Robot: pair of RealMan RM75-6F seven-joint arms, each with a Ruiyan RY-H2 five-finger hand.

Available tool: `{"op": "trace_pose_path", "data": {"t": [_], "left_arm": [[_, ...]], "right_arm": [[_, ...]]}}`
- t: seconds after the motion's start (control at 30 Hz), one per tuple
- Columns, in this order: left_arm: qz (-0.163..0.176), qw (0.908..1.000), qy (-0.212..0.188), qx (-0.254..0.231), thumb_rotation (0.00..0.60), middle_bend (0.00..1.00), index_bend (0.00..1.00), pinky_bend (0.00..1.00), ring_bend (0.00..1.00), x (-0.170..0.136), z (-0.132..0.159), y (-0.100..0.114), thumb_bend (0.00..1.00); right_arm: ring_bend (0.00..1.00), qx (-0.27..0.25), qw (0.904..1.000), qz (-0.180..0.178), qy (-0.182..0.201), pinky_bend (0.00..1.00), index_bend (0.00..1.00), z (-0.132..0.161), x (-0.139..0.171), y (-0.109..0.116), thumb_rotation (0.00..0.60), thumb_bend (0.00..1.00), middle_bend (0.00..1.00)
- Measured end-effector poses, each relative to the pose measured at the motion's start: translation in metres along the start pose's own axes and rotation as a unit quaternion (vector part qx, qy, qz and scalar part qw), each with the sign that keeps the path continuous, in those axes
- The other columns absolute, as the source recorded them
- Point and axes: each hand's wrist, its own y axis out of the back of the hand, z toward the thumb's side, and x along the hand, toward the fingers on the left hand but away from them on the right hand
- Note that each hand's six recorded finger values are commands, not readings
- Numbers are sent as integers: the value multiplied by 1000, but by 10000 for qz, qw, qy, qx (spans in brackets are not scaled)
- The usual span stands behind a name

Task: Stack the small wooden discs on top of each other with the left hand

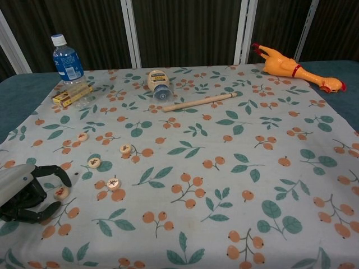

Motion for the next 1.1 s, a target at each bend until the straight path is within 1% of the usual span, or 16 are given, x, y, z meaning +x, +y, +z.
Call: {"op": "trace_pose_path", "data": {"t": [0.27, 0.7, 0.93, 1.1], "left_arm": [[-16, 10000, 12, -12, 600, 1000, 416, 1000, 1000, 2, 0, -1, 395], [36, 10000, 31, -30, 600, 1000, 504, 1000, 1000, 5, -1, 1, 397], [255, 9996, 42, -96, 600, 1000, 516, 1000, 1000, 12, 0, 15, 396], [495, 9984, 13, -271, 600, 1000, 513, 1000, 1000, 27, 7, 31, 396]], "right_arm": [[0, 6, 10000, 9, -4, 0, 0, 0, 0, 0, 600, 80, 0], [0, 9, 10000, 4, -3, 0, 0, 0, 1, 0, 600, 80, 0], [0, 11, 10000, 6, -9, 0, 0, 0, 1, 0, 600, 81, 0], [0, 23, 10000, 12, -13, 0, 0, 0, 1, -1, 600, 80, 0]]}}
